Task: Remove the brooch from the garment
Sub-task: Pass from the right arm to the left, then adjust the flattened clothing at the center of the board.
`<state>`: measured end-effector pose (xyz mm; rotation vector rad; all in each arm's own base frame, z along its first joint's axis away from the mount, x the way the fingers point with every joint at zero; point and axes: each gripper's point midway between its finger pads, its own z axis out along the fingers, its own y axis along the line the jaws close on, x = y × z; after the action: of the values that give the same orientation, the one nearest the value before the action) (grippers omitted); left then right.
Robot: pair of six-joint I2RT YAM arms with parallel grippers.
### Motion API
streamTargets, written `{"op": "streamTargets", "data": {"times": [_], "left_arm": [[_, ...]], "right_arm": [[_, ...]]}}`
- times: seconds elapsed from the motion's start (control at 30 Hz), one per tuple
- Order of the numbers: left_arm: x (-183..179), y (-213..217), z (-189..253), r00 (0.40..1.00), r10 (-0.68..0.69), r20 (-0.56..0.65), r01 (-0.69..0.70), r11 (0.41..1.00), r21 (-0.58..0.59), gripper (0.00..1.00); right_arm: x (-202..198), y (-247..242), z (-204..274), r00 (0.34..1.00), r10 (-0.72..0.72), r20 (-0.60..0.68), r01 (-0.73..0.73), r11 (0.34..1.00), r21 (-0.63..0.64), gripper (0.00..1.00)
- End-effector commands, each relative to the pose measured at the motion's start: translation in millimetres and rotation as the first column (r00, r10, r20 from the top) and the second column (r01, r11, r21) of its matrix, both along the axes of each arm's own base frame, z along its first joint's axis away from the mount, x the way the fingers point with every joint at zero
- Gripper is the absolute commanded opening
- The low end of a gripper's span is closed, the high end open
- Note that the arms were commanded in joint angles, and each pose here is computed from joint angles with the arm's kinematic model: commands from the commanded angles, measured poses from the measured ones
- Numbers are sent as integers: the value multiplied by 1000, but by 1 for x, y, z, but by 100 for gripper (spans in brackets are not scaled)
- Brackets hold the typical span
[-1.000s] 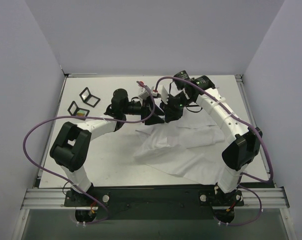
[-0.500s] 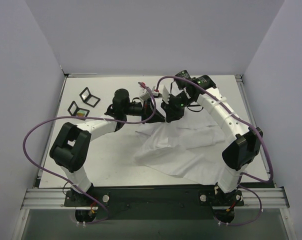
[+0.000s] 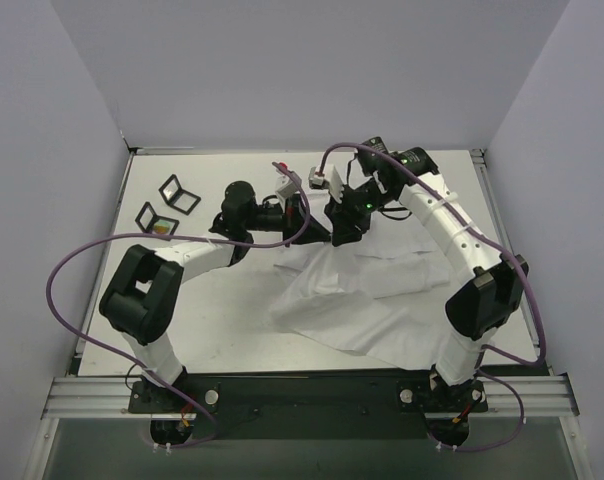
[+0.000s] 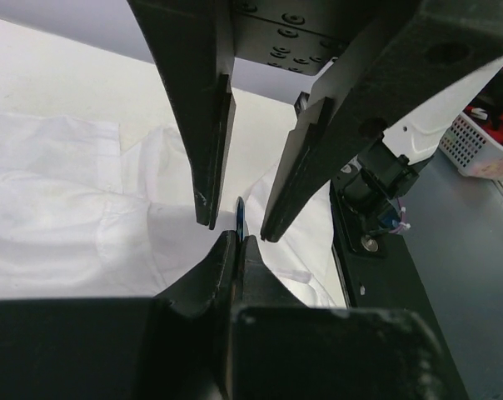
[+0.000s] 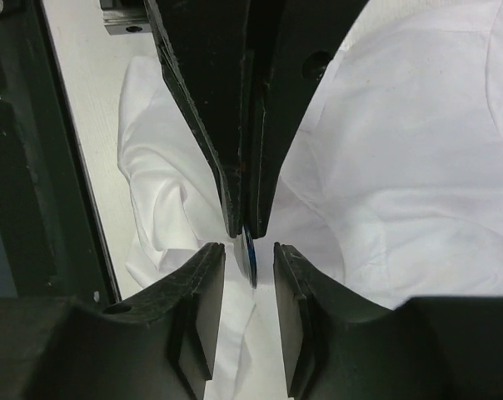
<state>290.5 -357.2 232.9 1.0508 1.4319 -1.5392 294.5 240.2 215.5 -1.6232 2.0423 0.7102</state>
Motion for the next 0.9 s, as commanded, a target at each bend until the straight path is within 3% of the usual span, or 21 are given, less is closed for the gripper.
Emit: {"op": "streamTargets", "data": {"times": [0.0, 0.3, 0.43, 0.57, 0.73, 0.87], "left_arm": [[-2, 5, 32, 1000, -11, -1, 11, 993, -120, 0], [-9, 9, 43, 999, -28, -29, 22, 980, -199, 0], [-12, 10, 46, 999, -35, -38, 26, 975, -221, 0], [-12, 12, 47, 999, -32, -39, 22, 973, -229, 0], [-9, 17, 51, 999, -14, -34, 6, 972, -237, 0], [-5, 20, 54, 1000, -1, -31, -7, 969, -245, 0]], "right_arm": [[-12, -1, 23, 998, 25, -64, -14, 988, 156, 34], [-9, -10, 59, 997, 27, -75, 8, 898, 441, 36], [2, -6, 57, 998, -5, -57, 33, 868, 495, 37], [11, -8, 44, 998, -37, -55, 59, 871, 487, 39], [2, -15, 26, 1000, -7, -10, 11, 881, 473, 49], [0, -17, 15, 1000, -13, -9, 16, 896, 444, 50]]}}
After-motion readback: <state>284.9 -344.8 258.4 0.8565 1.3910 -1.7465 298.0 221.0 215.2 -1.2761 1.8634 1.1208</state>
